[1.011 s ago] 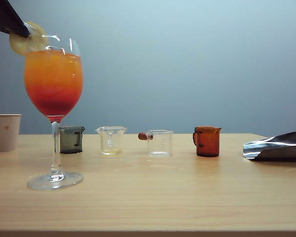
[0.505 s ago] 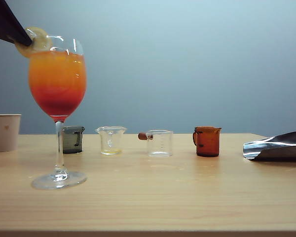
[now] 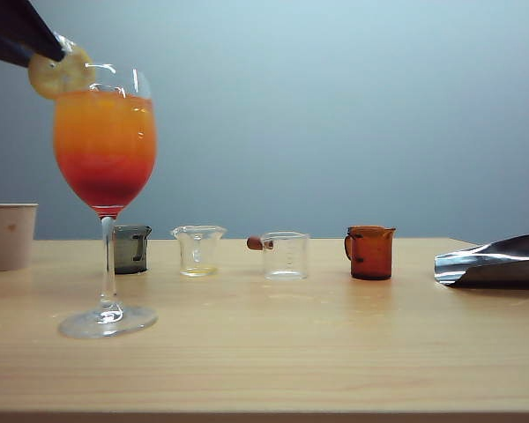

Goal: Pick up the lemon slice from the paper cup on the left and carefully insert it into the rim of the goblet.

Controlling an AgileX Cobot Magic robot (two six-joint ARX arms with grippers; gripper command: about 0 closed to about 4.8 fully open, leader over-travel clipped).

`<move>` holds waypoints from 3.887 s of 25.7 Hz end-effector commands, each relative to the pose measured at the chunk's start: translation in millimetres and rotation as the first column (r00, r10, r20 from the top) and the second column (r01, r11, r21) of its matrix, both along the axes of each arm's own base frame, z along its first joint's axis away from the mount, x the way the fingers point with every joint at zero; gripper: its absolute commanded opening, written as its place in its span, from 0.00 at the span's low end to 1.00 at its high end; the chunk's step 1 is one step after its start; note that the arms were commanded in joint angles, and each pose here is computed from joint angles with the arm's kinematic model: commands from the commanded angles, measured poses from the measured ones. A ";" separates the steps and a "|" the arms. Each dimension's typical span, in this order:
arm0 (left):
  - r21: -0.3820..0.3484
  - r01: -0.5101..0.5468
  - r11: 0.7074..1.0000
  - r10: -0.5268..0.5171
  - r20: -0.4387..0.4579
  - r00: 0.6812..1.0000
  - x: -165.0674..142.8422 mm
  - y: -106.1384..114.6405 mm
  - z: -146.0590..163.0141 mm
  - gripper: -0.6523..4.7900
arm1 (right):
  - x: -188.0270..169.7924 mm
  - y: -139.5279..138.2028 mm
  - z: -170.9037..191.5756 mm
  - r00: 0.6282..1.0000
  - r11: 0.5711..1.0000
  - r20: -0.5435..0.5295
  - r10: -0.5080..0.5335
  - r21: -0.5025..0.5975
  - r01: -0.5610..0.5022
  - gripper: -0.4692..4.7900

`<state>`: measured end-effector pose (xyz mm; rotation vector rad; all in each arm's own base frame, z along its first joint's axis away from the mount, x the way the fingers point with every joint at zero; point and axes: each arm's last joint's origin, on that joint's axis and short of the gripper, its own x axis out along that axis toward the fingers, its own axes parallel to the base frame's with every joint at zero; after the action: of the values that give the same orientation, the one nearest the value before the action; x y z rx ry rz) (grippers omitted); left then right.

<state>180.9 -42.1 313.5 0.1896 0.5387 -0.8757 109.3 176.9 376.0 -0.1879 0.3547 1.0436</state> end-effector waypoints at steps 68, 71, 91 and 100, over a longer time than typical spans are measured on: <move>-0.333 -0.671 0.663 0.732 0.098 0.674 -77.1 27.4 -165.9 0.11 | 1.6 -140.9 -211.4 0.682 0.674 -0.112 -0.723 0.104 0.732 0.16; -0.336 -0.670 0.662 0.732 0.100 0.673 -77.7 27.6 -165.7 0.11 | -3.4 -148.7 -208.4 0.650 0.630 -0.075 -0.757 0.182 0.755 0.16; -0.436 -0.721 0.538 0.837 0.177 0.518 -84.0 45.3 -154.8 0.11 | -13.1 -183.6 -228.0 0.374 0.353 -0.035 -0.927 0.263 0.898 0.16; -0.435 -0.721 0.539 0.837 0.177 0.518 -84.0 45.3 -154.8 0.11 | -12.8 -183.1 -226.7 0.380 0.358 -0.029 -0.925 0.275 0.892 0.16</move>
<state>96.9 3.1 156.9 -0.1984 0.0844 0.0252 96.1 -6.1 149.1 0.1820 0.1536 -0.0938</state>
